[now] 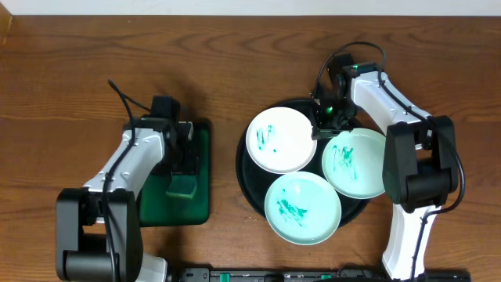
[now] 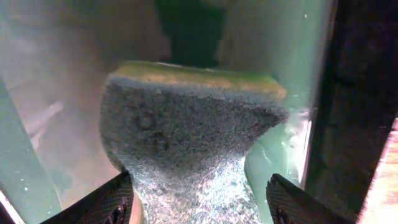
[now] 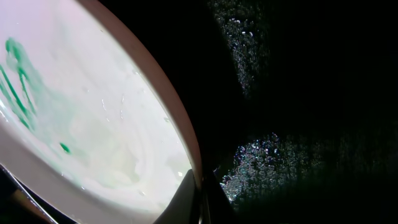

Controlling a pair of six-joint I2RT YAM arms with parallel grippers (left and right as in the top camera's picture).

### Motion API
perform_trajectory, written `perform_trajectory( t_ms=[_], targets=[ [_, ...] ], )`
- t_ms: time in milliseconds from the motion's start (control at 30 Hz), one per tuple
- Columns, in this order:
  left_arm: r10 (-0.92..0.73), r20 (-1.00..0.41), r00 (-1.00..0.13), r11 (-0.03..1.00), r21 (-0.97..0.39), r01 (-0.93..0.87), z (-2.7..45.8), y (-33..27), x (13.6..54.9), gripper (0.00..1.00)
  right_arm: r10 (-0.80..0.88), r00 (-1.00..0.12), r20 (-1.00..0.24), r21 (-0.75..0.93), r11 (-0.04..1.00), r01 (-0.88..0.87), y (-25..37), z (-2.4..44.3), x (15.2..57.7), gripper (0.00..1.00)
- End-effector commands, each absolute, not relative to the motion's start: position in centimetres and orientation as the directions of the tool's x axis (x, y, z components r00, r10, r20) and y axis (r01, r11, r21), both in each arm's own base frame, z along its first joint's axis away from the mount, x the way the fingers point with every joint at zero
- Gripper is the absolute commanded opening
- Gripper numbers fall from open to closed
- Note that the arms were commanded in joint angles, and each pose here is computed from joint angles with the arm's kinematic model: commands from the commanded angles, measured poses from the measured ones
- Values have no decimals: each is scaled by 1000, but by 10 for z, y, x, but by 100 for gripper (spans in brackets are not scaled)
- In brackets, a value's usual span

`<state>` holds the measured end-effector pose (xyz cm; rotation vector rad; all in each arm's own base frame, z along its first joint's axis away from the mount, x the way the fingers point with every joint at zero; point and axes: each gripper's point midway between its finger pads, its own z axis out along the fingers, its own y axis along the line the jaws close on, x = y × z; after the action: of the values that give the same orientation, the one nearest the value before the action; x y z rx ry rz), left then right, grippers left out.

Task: Clean dirty plates on tray and stack at the side
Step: 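Lower the left gripper and grasp the green sponge in the tray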

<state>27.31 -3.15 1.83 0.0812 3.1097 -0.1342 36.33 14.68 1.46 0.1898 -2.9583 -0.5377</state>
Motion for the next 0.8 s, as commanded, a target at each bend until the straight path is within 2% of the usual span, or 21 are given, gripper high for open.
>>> perform_trajectory(
  t_ms=[0, 33, 67, 133, 533, 600, 633, 667, 767],
  targets=[
    [38, 2, -999, 996, -87, 37, 8, -30, 266, 68, -176, -980, 96, 385, 914, -127, 154, 15, 364, 2],
    [38, 0, -999, 996, -87, 37, 8, -30, 266, 68, -178, -979, 96, 385, 914, -129, 154, 15, 364, 2],
    [38, -5, -999, 996, -87, 38, 8, -30, 267, 62, -178, -979, 96, 385, 914, -129, 154, 15, 364, 2],
    [36, -10, -999, 995, -87, 37, 8, -30, 269, 57, -178, -979, 95, 385, 914, -129, 154, 15, 364, 2],
    [33, 29, -999, 996, -86, 30, -6, -30, 266, 43, -178, -979, 97, 385, 914, -128, 154, 15, 363, 1],
    [31, 45, -998, 996, -86, 27, -11, -30, 265, 25, -178, -979, 99, 384, 914, -127, 154, 15, 363, 1],
    [26, 50, -998, 996, -85, 22, -13, -30, 265, 13, -178, -979, 100, 384, 915, -127, 154, 15, 363, 1],
    [20, 50, -999, 996, -85, 15, -14, -30, 265, 7, -178, -979, 101, 384, 915, -127, 154, 15, 363, 1],
    [13, 35, -999, 996, -85, 10, -12, -30, 268, 7, -178, -979, 104, 384, 915, -125, 154, 15, 362, 1]
  ],
)
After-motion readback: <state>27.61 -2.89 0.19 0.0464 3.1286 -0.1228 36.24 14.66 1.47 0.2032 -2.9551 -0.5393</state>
